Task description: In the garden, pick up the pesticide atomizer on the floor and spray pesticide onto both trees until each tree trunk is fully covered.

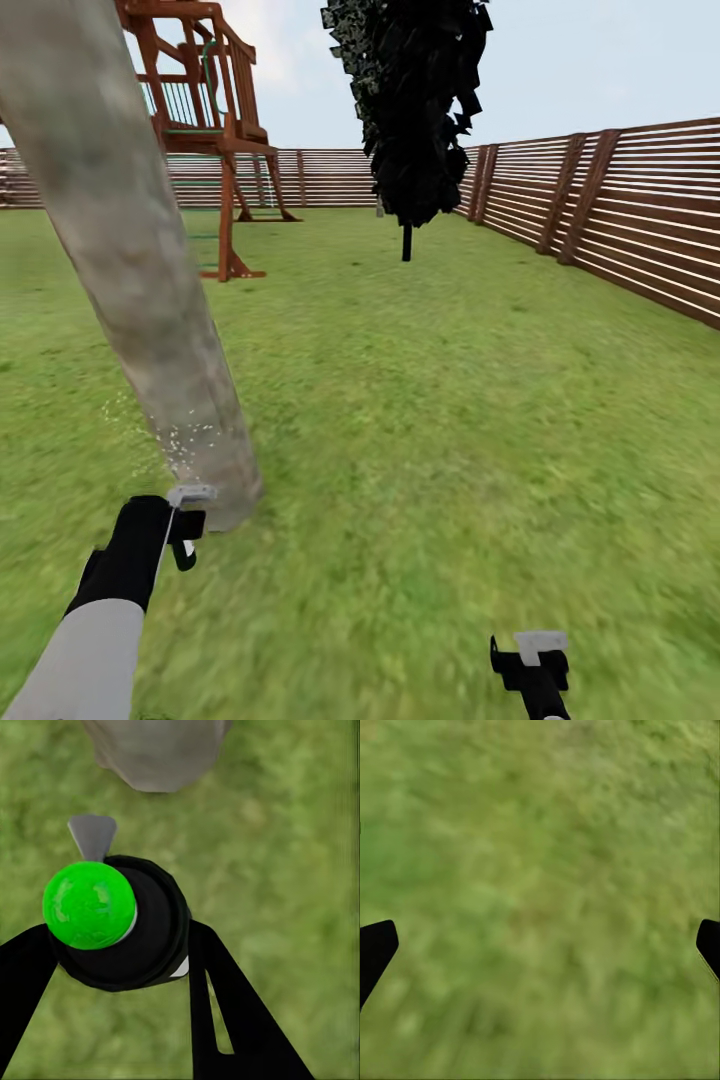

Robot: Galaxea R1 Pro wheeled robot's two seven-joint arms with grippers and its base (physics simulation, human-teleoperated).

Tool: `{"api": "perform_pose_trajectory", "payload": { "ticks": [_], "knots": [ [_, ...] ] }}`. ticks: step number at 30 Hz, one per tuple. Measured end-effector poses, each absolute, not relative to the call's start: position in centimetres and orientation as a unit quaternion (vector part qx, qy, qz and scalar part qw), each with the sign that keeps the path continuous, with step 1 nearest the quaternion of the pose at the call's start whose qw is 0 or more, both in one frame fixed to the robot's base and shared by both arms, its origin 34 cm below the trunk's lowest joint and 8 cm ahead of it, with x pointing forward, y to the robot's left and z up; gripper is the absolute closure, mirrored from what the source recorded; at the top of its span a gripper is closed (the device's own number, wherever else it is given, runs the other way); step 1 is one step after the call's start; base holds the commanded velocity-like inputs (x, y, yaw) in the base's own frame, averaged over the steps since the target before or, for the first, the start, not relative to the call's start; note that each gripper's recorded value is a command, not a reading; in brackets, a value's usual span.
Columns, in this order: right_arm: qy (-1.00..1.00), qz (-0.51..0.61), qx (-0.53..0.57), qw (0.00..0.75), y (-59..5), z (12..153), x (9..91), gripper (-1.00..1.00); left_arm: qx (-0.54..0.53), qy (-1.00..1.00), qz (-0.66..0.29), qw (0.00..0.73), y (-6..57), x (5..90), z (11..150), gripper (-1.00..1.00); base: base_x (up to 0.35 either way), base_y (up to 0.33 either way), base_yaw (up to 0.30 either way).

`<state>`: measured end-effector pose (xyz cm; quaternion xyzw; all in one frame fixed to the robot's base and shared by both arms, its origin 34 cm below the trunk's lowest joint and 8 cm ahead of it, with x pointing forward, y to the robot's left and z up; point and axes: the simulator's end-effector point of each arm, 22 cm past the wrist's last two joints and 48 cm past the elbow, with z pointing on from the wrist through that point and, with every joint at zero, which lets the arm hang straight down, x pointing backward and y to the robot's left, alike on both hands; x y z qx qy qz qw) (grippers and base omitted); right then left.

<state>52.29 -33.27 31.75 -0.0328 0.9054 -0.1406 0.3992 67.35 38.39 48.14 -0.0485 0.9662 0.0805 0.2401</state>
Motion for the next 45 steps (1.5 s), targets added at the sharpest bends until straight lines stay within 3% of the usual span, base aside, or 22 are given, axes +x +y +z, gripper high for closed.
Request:
{"api": "perform_pose_trajectory", "payload": {
  "ticks": [5,23,35,45],
  "knots": [
    [0.906,-0.141,-0.033,0.399,-33.3,31.7,52.3,-1.0,-0.039,0.961,0.075,0.262,38.0,67.8,47.9,1.0,0.041,-0.064,0.267],
    [0.905,-0.14,-0.034,0.399,-33.2,31.7,52.3,-1.0,-0.04,0.962,0.076,0.26,38.1,67.8,47.8,1.0,0.038,-0.265,0.053],
    [0.905,-0.14,-0.034,0.4,-33.2,31.8,52.3,-1.0,-0.066,0.961,0.082,0.254,40.5,66.8,47.5,1.0,0.188,-0.225,0.266],
    [0.905,-0.141,-0.033,0.399,-33.3,31.7,52.3,-1.0,-0.062,0.962,0.088,0.252,41.0,66.7,47.5,1.0,0.115,-0.226,0.027]
  ]
}}
